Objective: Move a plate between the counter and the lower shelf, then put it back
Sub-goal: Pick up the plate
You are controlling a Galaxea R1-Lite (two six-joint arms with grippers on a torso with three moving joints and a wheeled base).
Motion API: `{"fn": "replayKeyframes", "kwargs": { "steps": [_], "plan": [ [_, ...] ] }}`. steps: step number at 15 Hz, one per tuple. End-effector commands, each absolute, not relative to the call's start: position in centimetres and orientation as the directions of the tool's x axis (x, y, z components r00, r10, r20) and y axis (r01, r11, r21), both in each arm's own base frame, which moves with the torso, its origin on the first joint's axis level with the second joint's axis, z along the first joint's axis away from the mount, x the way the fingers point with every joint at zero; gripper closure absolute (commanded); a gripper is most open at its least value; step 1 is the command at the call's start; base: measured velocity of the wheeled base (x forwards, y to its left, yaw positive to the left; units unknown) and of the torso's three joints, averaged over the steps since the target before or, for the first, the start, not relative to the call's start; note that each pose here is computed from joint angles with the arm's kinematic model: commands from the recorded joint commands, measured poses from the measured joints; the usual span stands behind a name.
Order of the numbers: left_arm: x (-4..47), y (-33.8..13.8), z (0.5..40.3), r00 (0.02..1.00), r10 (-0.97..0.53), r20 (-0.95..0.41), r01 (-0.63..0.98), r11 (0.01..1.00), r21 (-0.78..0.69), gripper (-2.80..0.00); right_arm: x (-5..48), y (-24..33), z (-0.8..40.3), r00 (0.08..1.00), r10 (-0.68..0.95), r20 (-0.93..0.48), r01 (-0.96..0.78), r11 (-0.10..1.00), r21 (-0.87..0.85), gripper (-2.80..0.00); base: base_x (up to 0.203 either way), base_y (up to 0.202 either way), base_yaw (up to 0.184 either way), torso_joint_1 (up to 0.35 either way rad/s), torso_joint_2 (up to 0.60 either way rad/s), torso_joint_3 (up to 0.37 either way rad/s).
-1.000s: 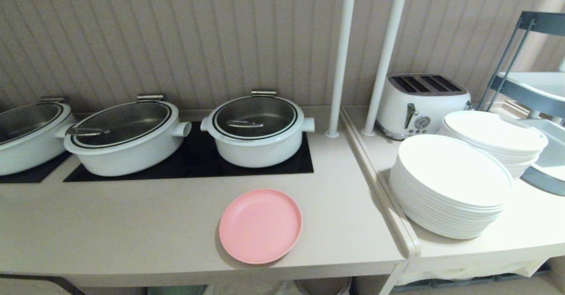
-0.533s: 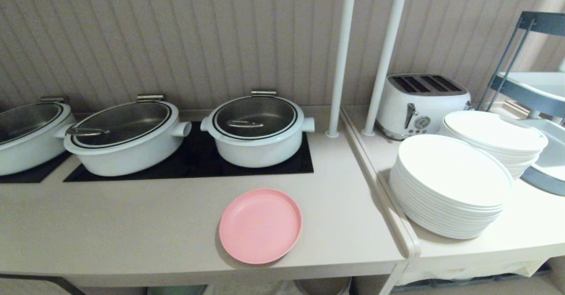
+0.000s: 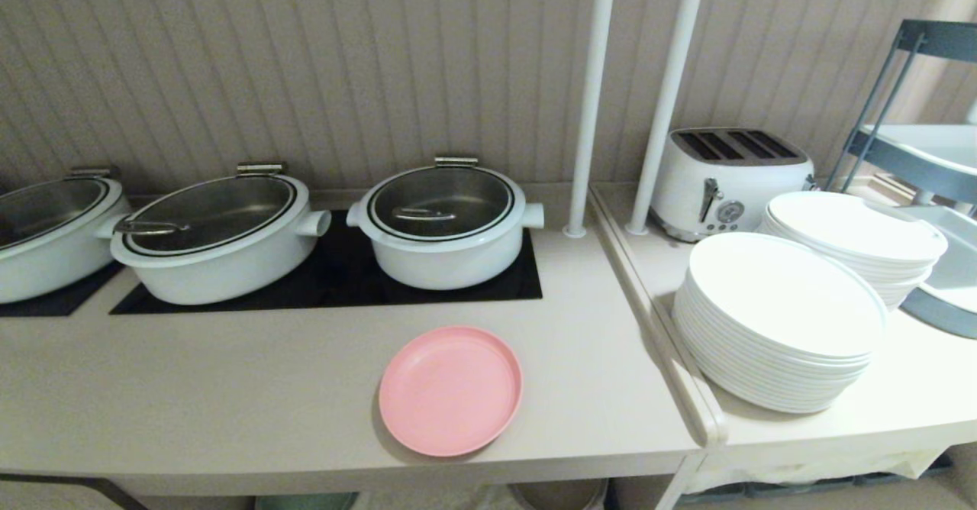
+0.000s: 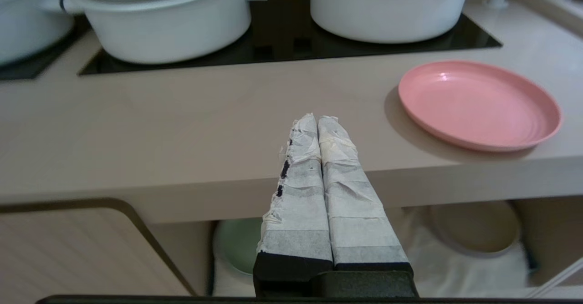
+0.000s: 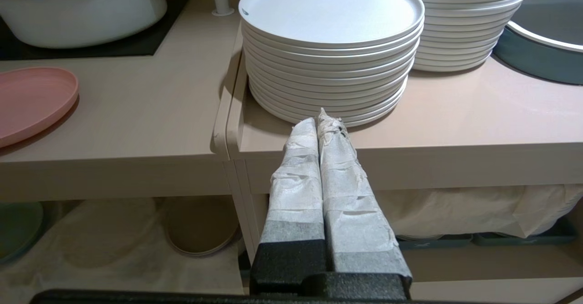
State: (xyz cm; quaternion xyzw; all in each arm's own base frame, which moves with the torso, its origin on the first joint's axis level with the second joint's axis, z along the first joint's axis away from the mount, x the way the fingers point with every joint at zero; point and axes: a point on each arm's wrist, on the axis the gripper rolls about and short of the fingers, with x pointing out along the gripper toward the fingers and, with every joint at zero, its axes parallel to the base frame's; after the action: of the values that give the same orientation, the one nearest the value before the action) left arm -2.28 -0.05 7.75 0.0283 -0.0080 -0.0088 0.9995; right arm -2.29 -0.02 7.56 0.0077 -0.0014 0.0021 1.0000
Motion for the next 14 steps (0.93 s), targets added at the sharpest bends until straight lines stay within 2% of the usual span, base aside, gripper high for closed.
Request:
{"fn": "replayKeyframes", "kwargs": {
  "steps": [1,3,6,8,14],
  "plan": [
    [-2.4,-0.1,8.0,0.999,-0.037,0.032,0.033,0.994,0.101,0.0,-2.3,0.0,7.6,1.0,0.005,0.002,-0.005,1.0,0.015,0.0,0.0,0.0,0.0,0.0,0.0,0.0],
    [-2.7,-0.1,9.0,0.997,-0.049,0.065,0.042,0.994,0.099,0.0,-2.3,0.0,7.6,1.0,0.005,0.002,-0.005,1.0,0.015,0.0,0.0,0.0,0.0,0.0,0.0,0.0],
    [-3.5,-0.4,10.9,0.978,-0.17,0.118,0.156,0.98,0.12,0.0,-2.3,0.0,7.6,1.0,0.005,0.002,-0.005,1.0,0.015,0.0,0.0,0.0,0.0,0.0,0.0,0.0],
    [-4.1,-0.4,12.1,0.975,-0.195,0.109,0.181,0.976,0.122,0.0,-2.3,0.0,7.6,1.0,0.005,0.002,-0.005,1.0,0.015,0.0,0.0,0.0,0.0,0.0,0.0,0.0],
    [-2.2,-0.4,16.7,0.97,-0.181,-0.164,0.194,0.979,0.066,0.0,-2.3,0.0,7.6,1.0,0.005,0.003,-0.005,1.0,0.015,0.0,0.0,0.0,0.0,0.0,0.0,0.0]
  ]
}}
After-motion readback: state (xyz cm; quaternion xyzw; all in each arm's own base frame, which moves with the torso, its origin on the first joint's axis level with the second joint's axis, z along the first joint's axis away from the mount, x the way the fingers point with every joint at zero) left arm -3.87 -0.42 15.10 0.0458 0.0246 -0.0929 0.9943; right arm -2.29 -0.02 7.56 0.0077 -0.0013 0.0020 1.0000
